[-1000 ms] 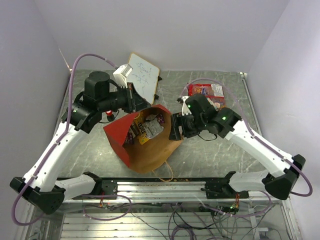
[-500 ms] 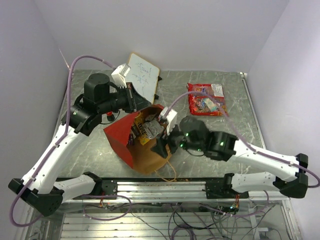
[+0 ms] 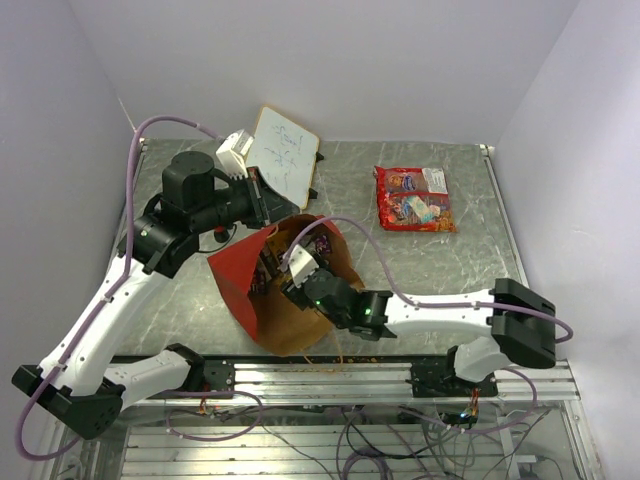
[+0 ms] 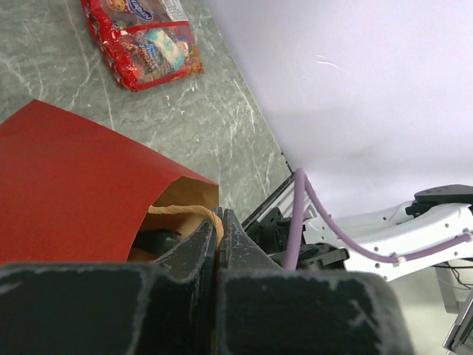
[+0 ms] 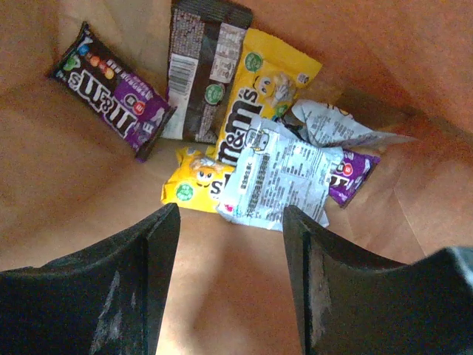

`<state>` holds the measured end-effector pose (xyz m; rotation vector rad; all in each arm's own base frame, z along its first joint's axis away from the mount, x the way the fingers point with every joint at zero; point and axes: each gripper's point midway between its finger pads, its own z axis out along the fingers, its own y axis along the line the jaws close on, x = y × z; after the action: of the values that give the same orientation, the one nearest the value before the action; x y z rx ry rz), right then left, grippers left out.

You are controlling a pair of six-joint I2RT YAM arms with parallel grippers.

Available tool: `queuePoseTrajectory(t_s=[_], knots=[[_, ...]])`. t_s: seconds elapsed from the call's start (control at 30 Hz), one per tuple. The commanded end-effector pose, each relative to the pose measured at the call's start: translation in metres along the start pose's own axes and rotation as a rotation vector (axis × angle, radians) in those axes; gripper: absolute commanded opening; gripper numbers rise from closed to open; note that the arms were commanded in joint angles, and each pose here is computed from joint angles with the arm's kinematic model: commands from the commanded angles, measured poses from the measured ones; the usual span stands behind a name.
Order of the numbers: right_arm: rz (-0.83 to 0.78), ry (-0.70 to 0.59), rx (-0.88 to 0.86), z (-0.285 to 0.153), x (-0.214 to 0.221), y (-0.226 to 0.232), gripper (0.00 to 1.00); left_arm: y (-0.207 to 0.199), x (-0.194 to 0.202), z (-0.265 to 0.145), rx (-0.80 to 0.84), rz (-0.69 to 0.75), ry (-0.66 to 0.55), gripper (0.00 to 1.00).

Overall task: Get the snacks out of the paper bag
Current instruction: Take out the snack from the paper bag.

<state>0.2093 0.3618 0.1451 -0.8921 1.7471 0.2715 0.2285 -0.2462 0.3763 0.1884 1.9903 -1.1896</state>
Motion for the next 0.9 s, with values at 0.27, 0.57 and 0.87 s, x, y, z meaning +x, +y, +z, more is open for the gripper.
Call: queuePoseTrajectory(t_s=[0.27,0.57,0.87], knots=[[0.061,-0.035,0.156,0.037,0.01,-0.01,0.59,-0.017,-0.015,-0.009,0.033,0.005,-0.067,0.07],[0.089,-0.003,0.155,0.054,0.023,-0.015,0.66,-0.016,-0.018,-0.012,0.012,0.011,-0.071,0.07],[0.11,0.032,0.175,0.076,0.032,-0.017,0.74,-0.014,-0.021,-0.008,-0.013,0.032,-0.047,0.07]])
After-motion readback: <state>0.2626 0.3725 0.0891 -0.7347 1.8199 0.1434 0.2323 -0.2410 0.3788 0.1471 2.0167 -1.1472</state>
